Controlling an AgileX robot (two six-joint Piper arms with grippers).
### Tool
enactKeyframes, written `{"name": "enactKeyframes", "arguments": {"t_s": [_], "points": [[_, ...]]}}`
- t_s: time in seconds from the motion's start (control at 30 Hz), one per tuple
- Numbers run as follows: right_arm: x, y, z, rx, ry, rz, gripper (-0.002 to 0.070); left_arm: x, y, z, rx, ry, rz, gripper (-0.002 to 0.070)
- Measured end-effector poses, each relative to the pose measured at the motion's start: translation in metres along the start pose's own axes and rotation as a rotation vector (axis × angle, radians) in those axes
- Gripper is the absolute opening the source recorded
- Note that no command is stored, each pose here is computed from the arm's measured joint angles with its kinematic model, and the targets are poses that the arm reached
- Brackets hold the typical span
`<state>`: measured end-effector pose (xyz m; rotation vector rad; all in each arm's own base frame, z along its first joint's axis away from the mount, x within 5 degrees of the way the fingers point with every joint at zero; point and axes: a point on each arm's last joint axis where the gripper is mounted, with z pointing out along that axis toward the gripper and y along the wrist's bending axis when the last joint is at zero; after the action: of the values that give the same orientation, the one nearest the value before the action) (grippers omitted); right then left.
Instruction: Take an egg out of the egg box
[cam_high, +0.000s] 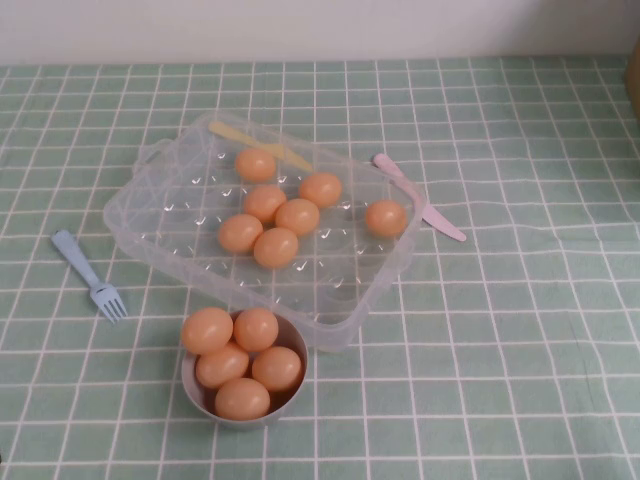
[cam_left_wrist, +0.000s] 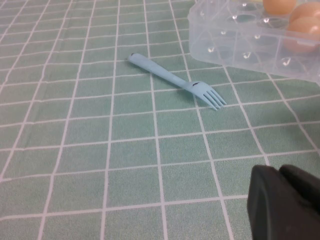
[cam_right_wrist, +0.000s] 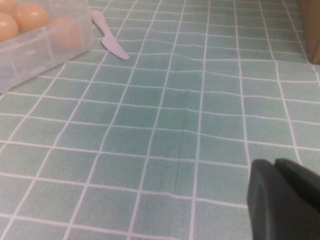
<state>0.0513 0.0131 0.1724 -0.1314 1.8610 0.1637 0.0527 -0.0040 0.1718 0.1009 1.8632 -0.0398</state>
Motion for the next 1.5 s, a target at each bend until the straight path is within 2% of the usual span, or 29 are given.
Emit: {"name": "enactKeyframes", "arguments": {"t_s": [1.27,1.5], "points": [[-0.0005,0.0013,0.0000,-0.014,-0.005,0.038,-0.0017,0.0000,0.0000,0.0000,0.000,0.000,0.000,-0.0003],[-0.0039,0.0047,-0.0002,-0.055,-0.038,0.162,-0.0017,0.0000,0.0000,0.0000,0.000,0.000,0.000,-0.0003]]}}
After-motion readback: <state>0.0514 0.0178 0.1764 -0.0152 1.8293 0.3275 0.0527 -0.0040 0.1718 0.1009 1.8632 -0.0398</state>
